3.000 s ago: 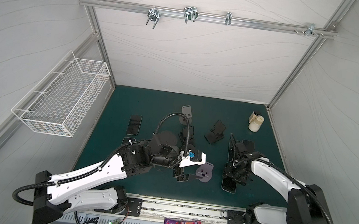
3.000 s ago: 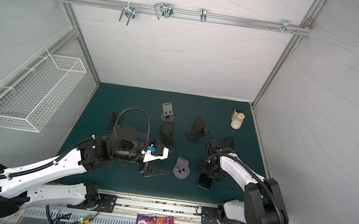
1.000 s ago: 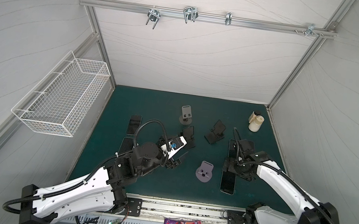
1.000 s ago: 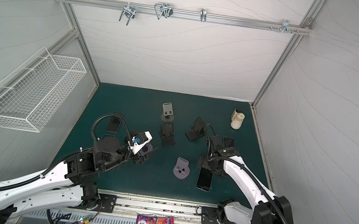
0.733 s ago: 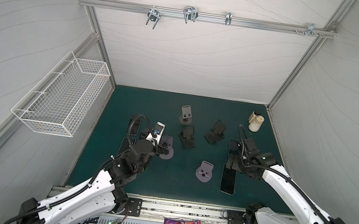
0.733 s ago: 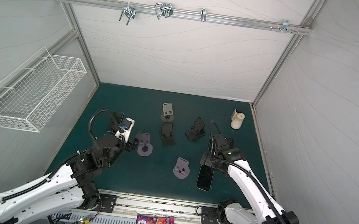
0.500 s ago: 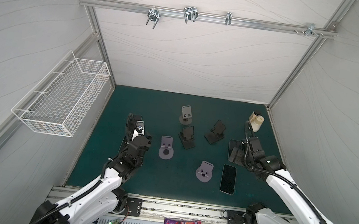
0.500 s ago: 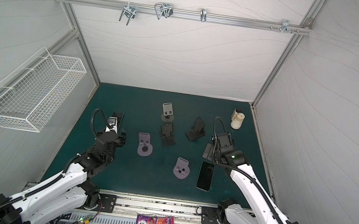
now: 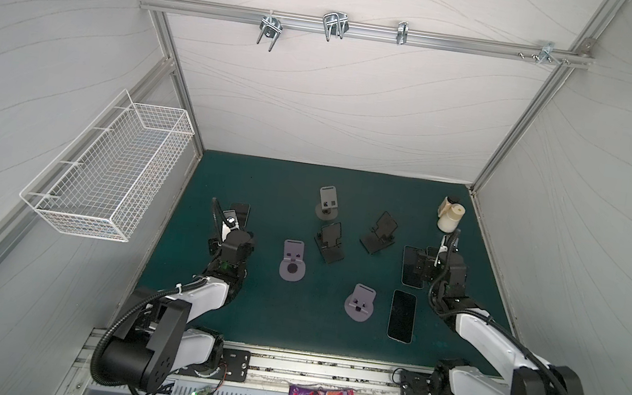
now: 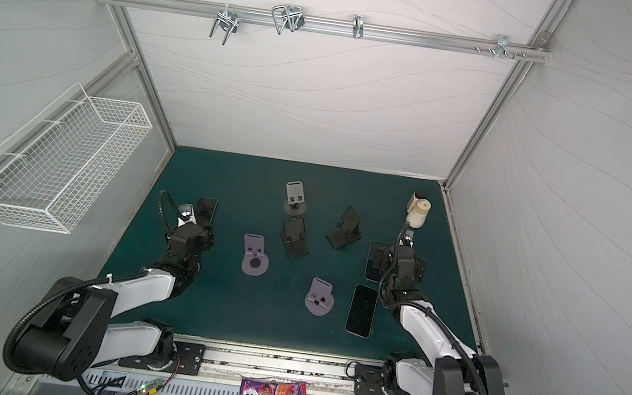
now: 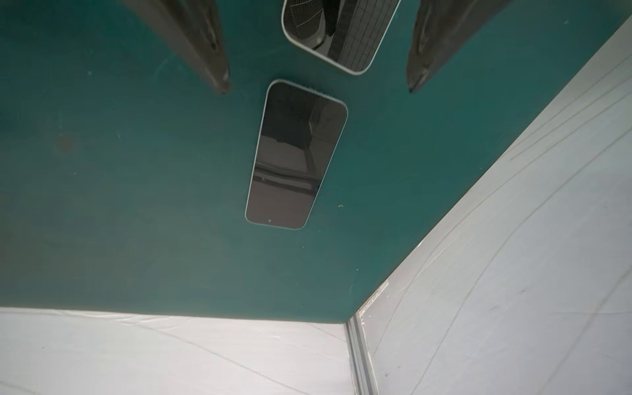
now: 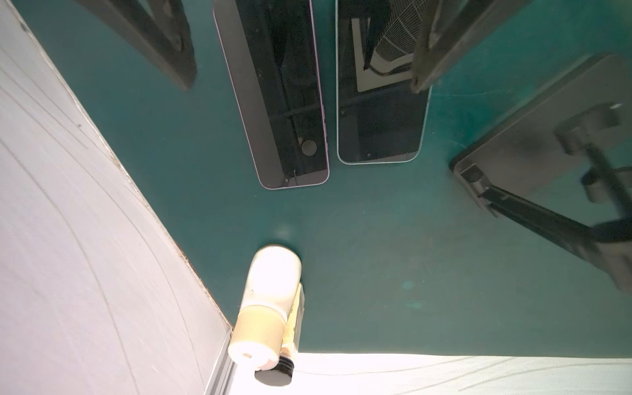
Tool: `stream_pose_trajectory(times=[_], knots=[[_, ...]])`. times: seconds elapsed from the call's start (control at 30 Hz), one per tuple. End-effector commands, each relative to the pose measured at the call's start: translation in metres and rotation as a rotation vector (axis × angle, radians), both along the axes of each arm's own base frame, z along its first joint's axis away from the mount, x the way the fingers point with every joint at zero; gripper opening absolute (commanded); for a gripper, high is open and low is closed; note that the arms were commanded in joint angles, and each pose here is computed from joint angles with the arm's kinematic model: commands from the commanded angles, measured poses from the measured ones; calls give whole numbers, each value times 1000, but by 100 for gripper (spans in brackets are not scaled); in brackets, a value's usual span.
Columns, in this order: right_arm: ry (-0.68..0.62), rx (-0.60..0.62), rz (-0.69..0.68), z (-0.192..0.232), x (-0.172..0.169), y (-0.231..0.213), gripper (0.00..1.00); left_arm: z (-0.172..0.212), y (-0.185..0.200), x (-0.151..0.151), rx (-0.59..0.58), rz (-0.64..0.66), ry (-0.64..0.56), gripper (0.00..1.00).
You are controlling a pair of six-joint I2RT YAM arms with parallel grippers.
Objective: Remove the phone from the phone stand
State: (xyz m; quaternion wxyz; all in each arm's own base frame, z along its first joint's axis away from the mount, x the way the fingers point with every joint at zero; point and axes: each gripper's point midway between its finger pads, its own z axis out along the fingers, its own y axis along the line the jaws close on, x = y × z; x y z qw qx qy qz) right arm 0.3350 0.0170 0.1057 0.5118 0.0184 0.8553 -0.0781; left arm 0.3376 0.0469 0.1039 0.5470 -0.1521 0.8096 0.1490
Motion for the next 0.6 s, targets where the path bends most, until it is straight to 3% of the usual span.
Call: stream_pose_trajectory(times=[0.0,0.33,0.4,0.5,0.57], knots=[[-176,14,129,25,21,21,99,25,-1,21,-55,-55,-127,83],[-157,-2,250,-9,59,41,99,10,-4,36,-129,-183,-136,84],[-115,68,205,-14,58,28,99,4,-7,42,-147,-221,-124,85],[-169,87,91,-17,56,4,99,-6,-17,47,-167,-296,-103,85],[-125,124,40,-20,56,-6,99,-7,-13,49,-166,-275,-103,87]])
